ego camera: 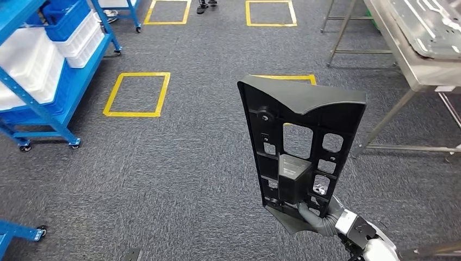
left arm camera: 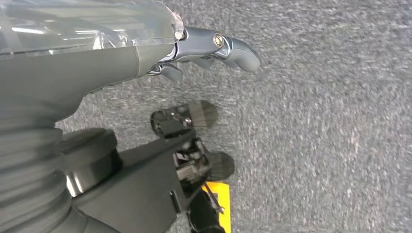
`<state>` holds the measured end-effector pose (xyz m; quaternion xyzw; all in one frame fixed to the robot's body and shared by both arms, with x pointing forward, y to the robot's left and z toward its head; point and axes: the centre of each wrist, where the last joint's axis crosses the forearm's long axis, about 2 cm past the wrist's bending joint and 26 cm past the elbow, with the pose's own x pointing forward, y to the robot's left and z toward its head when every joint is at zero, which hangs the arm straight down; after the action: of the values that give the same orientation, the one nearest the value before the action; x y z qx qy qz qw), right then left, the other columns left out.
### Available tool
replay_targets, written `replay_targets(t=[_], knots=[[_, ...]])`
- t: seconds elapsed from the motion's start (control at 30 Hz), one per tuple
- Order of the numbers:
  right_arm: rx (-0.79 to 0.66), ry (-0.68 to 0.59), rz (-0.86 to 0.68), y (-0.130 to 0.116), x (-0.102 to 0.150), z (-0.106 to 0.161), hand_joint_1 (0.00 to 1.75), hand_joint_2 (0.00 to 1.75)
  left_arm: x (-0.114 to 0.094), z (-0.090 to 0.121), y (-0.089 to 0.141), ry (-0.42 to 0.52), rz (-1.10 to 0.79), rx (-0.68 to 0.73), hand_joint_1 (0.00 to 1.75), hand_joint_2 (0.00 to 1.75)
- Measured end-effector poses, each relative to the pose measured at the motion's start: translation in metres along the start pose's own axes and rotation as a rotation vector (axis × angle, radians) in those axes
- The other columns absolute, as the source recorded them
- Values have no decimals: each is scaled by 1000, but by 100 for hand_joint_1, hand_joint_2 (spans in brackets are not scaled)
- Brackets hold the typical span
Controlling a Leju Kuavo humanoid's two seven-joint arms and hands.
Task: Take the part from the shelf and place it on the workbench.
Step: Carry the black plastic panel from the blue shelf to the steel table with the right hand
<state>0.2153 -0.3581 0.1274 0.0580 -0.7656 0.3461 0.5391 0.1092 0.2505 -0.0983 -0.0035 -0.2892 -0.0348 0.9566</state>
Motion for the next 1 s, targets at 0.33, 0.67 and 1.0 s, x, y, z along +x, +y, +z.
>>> replay_targets(t=[0.33,0.67,1.0], knots=[[-32,-33,1,6,3,-5,175,175,-18,6,9,40,29,43,0,175],[-88,-33,15,2,8,8,175,175,-19,6,12,61,16,39,0,175],[-105,-54,42,0,14,7,175,175,-10,3,11,20,23,38,0,175]])
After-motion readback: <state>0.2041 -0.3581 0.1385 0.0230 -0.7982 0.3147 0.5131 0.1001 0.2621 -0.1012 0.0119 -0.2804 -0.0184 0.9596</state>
